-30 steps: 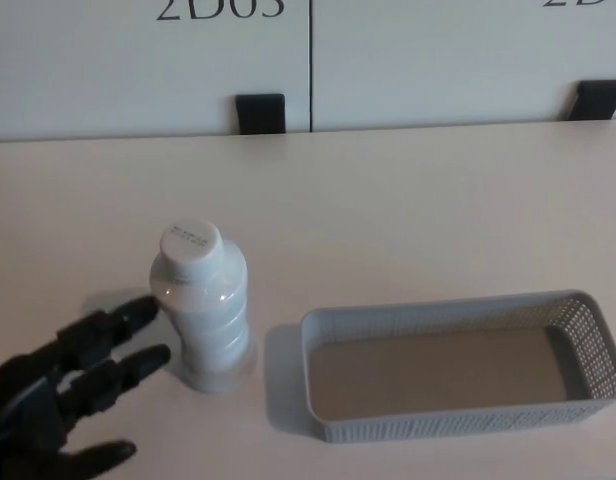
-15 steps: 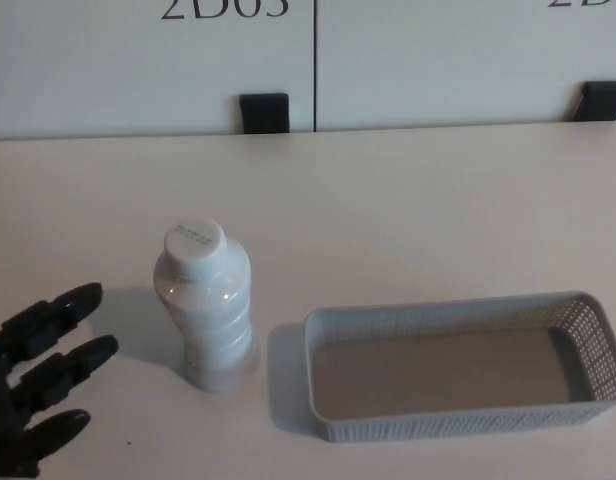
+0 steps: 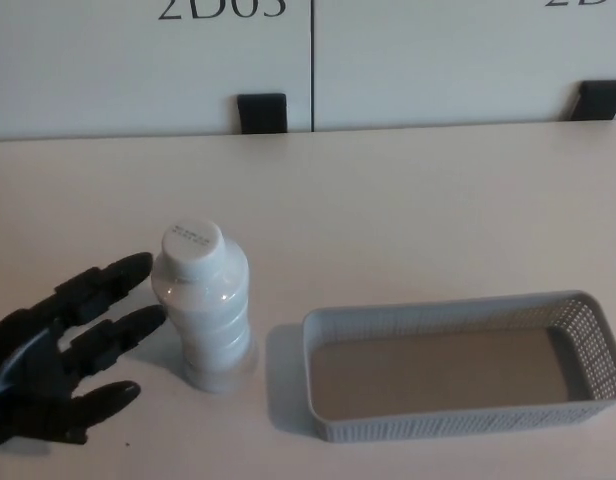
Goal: The robot walk up to a desk on which a bottle is kept on the left hand side and a container is kept on the right hand side. The robot uses its left hand to pick up the bottle and places it in the container.
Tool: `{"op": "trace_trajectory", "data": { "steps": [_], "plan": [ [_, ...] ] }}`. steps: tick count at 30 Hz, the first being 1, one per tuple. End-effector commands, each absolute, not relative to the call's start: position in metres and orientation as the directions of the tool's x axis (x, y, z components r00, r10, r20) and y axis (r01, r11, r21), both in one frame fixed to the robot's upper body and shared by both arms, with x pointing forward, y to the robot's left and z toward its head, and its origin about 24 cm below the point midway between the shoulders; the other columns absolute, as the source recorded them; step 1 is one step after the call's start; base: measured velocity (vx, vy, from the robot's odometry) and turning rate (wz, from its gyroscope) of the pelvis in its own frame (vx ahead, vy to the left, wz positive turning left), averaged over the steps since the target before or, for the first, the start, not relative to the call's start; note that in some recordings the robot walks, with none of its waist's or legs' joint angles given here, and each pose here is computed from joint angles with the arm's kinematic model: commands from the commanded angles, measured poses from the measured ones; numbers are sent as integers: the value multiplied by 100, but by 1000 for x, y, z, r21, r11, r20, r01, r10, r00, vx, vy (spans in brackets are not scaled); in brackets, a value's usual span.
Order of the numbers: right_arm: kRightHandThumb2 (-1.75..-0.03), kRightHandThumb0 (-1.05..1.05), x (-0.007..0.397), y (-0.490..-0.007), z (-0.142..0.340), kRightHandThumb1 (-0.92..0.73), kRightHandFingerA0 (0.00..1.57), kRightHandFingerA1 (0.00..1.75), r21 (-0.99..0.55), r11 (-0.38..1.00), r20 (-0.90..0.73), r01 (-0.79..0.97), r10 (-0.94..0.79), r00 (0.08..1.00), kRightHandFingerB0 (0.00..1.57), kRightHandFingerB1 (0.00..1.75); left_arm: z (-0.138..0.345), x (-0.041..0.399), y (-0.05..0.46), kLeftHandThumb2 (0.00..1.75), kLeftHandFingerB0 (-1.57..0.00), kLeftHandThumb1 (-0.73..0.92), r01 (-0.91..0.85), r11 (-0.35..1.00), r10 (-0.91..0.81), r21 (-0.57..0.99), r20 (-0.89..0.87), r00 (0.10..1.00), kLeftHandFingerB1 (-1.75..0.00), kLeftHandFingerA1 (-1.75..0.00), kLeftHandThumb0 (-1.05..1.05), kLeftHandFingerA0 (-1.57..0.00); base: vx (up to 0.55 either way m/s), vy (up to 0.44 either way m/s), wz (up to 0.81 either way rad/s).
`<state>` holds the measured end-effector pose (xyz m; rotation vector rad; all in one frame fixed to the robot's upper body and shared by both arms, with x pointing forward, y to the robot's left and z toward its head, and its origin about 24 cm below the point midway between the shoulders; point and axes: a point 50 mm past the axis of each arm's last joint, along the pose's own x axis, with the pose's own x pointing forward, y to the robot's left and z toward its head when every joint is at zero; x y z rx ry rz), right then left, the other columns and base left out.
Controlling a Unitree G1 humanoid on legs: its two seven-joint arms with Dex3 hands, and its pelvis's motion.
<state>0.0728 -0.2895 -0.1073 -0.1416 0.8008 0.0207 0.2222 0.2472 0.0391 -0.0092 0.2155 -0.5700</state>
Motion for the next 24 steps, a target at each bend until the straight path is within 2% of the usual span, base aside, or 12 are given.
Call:
{"op": "trace_trajectory", "data": {
  "steps": [1,2,6,7,9,10,11,18,19,20,22,24],
  "plan": [
    [-98,-41,74,-293,-104,-29,0,52,-121,991,-707,-58,-45,706,0,52,40,229,236,75,0,36,529,847,-525,-50,-230,820,-15,-26,-56,-1,0,0,0],
    [-63,-95,74,-294,-104,-75,8,34,-117,991,-708,-57,-43,705,9,42,41,233,226,76,-3,38,554,832,-540,-2,-228,810,-14,-27,-60,-3,0,0,0],
    [-63,-95,75,-294,-104,-75,9,35,-127,990,-711,-65,-46,701,10,42,42,238,209,62,-1,41,592,800,-559,103,-234,796,-18,-26,-71,-4,0,0,0],
    [-100,-92,77,-295,-105,-57,5,44,-125,990,-709,-62,-45,704,5,50,42,239,202,56,0,47,602,790,-569,115,-229,790,-23,-27,-69,-3,0,0,0],
    [-100,-93,78,-296,-104,-58,4,43,-122,990,-705,-65,-41,708,4,50,43,242,190,68,0,36,611,782,-581,119,-216,785,-17,-23,-64,-3,0,0,0],
    [-63,-94,79,-295,-104,-75,9,36,-121,990,-703,-66,-39,710,11,44,44,245,182,77,0,37,619,773,-589,138,-207,781,-17,-19,-59,0,0,0,0],
    [-97,-41,80,-295,-103,-29,1,52,-125,990,-702,-69,-39,711,0,51,43,250,171,78,0,39,633,751,-600,187,-206,773,-14,-17,-63,0,0,0,0],
    [-97,-41,84,-289,-102,-29,1,51,-118,991,-690,-67,-33,723,0,51,36,281,135,76,0,39,632,730,-572,262,-273,774,-4,-7,-64,0,0,0,0],
    [-97,-41,86,-288,-101,-29,1,51,-111,992,-685,-60,-33,728,0,51,34,287,130,73,0,37,624,733,-555,271,-292,779,-7,-33,-61,-6,0,0,0],
    [-97,-41,88,-287,-101,-29,1,51,-108,993,-681,-55,-33,732,0,51,33,294,123,72,-2,36,600,745,-519,293,-312,796,-10,-49,-62,-47,0,0,0],
    [-97,-41,90,-284,-101,-29,1,51,-98,994,-677,-56,-25,736,0,51,30,304,112,68,-6,40,529,776,-420,342,-345,839,-20,-49,-55,-56,0,0,0],
    [-98,-41,89,-284,-100,-30,1,51,-90,994,-668,-60,-15,744,0,51,29,310,101,63,-31,73,434,811,-327,392,-312,892,-32,-67,-19,-117,0,0,0]
  ]
}}
